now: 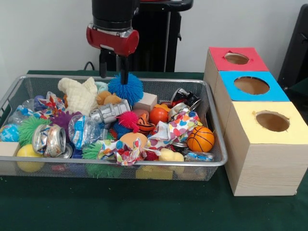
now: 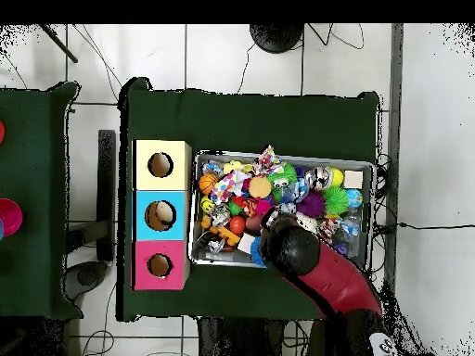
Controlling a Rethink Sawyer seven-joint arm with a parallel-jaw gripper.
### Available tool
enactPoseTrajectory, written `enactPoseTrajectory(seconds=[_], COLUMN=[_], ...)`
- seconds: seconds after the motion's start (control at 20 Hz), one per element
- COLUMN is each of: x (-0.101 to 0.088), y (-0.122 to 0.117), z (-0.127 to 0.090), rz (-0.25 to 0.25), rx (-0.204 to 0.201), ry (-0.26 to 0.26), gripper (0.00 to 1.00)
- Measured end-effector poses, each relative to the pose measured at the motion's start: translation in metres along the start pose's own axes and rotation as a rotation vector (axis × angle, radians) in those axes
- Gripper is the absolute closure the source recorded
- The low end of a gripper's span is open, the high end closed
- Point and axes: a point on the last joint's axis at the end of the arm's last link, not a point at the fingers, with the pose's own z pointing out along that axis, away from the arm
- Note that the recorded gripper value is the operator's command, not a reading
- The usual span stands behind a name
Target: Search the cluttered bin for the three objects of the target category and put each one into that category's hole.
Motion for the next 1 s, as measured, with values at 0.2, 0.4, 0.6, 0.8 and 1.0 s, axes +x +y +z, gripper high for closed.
enactPoseTrajectory(seconds=[0.2,0.4,0.6,0.8,1.0], x=[0.007,0.004,-0.010,-0.026,-0.041], y=[0.005,0.006,0.002,-0.006,-0.020], z=[0.006,0.009,0.012,0.013,0.013], rz=[-0.022,-0.035,-0.029,-0.014,0.010], rx=[0.026,0.045,0.048,0.048,0.050], ry=[0.006,-0.003,-0.019,-0.038,-0.054], gripper=[0.00,0.00,0.00,0.00,0.00])
